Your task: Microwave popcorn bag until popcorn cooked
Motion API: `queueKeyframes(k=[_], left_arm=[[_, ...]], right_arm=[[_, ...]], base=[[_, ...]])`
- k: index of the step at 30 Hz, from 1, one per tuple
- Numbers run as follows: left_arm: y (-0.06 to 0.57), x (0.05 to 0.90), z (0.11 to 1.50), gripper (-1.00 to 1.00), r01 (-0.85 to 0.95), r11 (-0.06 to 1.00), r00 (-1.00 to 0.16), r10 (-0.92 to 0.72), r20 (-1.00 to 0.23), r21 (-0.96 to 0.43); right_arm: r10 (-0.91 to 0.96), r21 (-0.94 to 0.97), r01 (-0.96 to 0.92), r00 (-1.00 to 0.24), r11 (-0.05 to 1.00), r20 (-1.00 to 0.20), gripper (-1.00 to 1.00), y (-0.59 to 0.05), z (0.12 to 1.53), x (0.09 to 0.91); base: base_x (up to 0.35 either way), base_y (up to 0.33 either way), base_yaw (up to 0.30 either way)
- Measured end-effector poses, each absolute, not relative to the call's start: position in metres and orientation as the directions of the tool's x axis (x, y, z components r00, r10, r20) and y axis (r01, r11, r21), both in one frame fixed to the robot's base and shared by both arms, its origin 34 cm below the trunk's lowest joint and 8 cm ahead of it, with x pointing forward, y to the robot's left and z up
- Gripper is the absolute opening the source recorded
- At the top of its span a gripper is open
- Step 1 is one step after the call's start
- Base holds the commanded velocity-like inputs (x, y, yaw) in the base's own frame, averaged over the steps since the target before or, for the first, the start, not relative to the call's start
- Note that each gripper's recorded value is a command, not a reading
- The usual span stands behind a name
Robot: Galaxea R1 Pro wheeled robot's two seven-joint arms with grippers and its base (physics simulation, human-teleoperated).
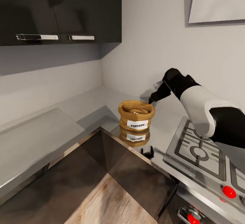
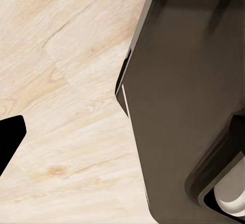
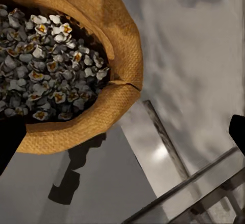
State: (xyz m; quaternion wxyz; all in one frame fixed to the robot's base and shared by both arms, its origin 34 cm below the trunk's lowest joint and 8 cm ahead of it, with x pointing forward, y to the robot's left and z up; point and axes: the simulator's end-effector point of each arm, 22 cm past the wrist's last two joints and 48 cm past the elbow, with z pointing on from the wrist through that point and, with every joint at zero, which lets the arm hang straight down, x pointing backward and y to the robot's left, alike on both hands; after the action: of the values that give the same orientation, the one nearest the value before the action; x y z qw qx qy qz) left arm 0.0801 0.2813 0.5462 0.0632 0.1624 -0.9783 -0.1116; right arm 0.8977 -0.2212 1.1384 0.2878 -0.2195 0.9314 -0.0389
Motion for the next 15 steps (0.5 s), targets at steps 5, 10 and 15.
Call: queueKeyframes(k=[5, 10, 15], left_arm=[[0.281, 0.08, 0.546, 1.0, -0.294, 0.926, -0.942, -0.322, 0.089, 0.236], [0.28, 0.081, 0.546, 1.0, -0.292, 0.928, -0.944, -0.319, 0.088, 0.232], [0.28, 0.081, 0.546, 1.0, -0.292, 0.928, -0.944, -0.319, 0.088, 0.232]], right_arm=[[-0.428, -0.195, -0.386, -0.737, 0.902, -0.523, 1.0, -0.226, 1.139, 0.898], [-0.42, -0.169, -0.394, -0.739, 0.904, -0.526, 1.0, -0.22, 1.137, 0.896], [-0.427, -0.154, -0.41, -0.743, 0.899, -0.515, 1.0, -0.218, 1.126, 0.893]], base=[[0.162, 0.0, 0.0], [0.31, 0.0, 0.0], [0.288, 0.0, 0.0]])
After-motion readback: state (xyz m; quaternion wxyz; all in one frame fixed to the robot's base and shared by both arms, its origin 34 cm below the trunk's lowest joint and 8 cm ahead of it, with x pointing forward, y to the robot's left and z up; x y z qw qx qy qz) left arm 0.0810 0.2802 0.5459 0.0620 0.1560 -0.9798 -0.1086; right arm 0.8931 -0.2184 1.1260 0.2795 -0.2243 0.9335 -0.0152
